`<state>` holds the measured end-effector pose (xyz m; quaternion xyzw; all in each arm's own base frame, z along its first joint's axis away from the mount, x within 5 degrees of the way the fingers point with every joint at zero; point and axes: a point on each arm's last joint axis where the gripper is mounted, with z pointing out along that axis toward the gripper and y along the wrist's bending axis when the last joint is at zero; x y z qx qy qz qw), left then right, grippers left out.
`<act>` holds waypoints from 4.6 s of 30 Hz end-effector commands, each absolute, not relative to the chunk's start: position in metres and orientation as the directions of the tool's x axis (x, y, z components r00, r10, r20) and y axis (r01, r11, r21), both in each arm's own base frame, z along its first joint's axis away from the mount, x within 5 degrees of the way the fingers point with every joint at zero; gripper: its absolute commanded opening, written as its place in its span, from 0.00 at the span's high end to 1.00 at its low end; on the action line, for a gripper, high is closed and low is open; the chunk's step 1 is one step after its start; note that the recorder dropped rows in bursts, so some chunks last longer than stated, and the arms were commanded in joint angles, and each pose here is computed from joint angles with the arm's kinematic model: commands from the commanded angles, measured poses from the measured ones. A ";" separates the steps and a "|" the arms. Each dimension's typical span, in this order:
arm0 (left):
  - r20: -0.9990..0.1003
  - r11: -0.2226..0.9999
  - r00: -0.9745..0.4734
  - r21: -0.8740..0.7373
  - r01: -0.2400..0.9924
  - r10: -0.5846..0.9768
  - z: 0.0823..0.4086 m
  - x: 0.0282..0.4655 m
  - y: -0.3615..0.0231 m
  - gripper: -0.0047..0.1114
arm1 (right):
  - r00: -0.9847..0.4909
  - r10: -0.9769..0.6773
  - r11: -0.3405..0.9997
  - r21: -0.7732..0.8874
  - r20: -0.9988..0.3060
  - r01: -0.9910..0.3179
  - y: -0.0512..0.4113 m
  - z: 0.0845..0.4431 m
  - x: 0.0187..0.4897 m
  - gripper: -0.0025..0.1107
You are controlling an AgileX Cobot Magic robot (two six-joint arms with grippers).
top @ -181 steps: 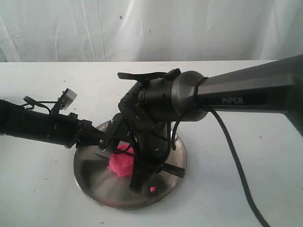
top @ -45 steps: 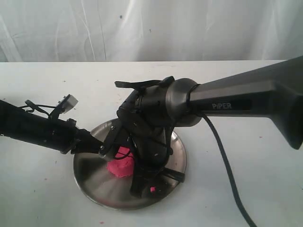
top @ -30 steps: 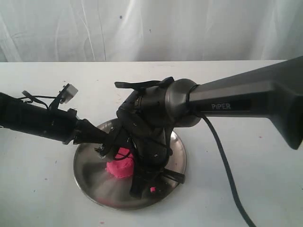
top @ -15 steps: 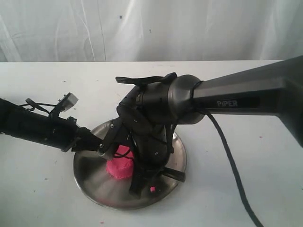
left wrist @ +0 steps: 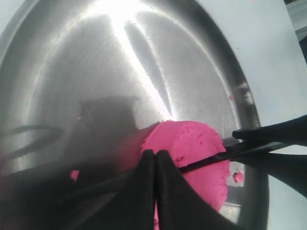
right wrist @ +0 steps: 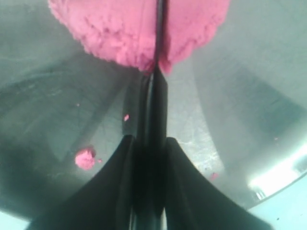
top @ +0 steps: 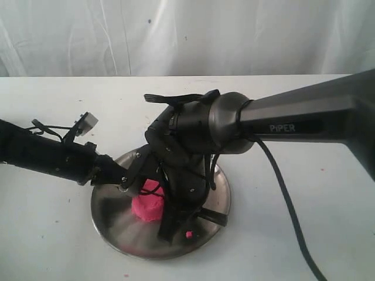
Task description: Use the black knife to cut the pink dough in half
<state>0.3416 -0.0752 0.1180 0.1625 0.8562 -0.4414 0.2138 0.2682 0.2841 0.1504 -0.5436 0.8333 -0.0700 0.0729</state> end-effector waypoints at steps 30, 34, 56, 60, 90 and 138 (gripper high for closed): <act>-0.671 0.633 -0.734 -0.522 0.571 0.109 0.217 0.320 -0.070 0.96 | -0.428 -0.903 0.417 -0.167 0.039 -0.894 0.279 0.138 0.263 0.98; -0.669 0.633 -0.735 -0.524 0.570 0.109 0.216 0.320 -0.070 0.96 | -0.430 -0.902 0.420 -0.163 0.038 -0.893 0.279 0.138 0.263 0.98; -0.669 0.633 -0.735 -0.524 0.570 0.109 0.216 0.320 -0.070 0.96 | -0.437 -0.897 0.414 -0.220 0.068 -0.883 0.274 0.139 0.266 0.98; -0.669 0.633 -0.735 -0.524 0.570 0.109 0.216 0.320 -0.070 0.96 | -0.444 -0.891 0.410 -0.247 0.099 -0.878 0.271 0.140 0.267 0.98; -0.669 0.632 -0.736 -0.527 0.568 0.103 0.217 0.321 -0.070 0.96 | -0.391 -0.871 0.312 -0.281 0.297 -0.908 0.258 0.153 0.267 0.98; -0.667 0.630 -0.738 -0.531 0.567 0.101 0.217 0.320 -0.071 0.96 | -0.460 -0.845 0.355 -0.358 0.272 -0.863 0.253 0.159 0.276 0.98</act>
